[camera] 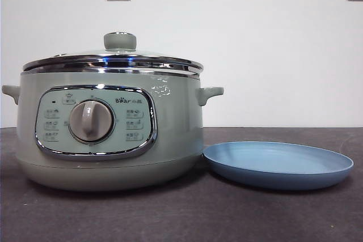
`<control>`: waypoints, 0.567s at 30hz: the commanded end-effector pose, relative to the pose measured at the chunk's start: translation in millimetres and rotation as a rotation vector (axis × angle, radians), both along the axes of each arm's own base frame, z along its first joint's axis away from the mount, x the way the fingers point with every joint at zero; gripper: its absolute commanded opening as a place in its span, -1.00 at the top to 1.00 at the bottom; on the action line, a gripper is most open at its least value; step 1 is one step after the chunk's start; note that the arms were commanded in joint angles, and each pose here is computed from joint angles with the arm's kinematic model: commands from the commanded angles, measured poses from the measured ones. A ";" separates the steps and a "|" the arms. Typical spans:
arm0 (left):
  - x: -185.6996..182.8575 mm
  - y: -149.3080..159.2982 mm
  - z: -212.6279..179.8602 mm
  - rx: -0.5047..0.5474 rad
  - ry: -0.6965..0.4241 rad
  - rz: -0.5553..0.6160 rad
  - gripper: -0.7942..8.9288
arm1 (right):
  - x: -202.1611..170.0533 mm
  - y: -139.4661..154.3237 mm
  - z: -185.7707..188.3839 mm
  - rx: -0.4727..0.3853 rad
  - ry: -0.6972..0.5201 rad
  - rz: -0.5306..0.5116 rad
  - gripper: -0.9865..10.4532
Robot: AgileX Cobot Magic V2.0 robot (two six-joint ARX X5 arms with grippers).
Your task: Take the pumpkin out from the steamer,put the pumpkin in the blue plate,close the lid
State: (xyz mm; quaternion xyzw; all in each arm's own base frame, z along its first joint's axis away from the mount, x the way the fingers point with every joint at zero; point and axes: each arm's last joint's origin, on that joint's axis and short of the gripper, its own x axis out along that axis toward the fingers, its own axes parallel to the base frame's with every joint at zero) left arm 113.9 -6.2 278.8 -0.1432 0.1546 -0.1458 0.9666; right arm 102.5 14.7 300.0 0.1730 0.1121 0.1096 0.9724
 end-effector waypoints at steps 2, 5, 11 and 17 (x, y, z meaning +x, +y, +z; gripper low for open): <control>8.5 -1.7 21.4 0.065 -0.030 -0.104 0.85 | 5.2 1.2 21.5 -0.125 0.018 0.049 0.86; 14.7 -3.0 37.8 0.055 -0.007 -0.165 0.85 | 11.9 3.6 35.3 -0.172 0.051 0.123 0.86; 27.5 -5.1 60.3 0.042 0.036 -0.270 0.84 | 27.9 7.8 53.6 -0.207 0.094 0.235 0.81; 31.0 -7.0 68.1 0.038 0.029 -0.293 0.78 | 39.0 9.1 57.0 -0.203 0.118 0.246 0.41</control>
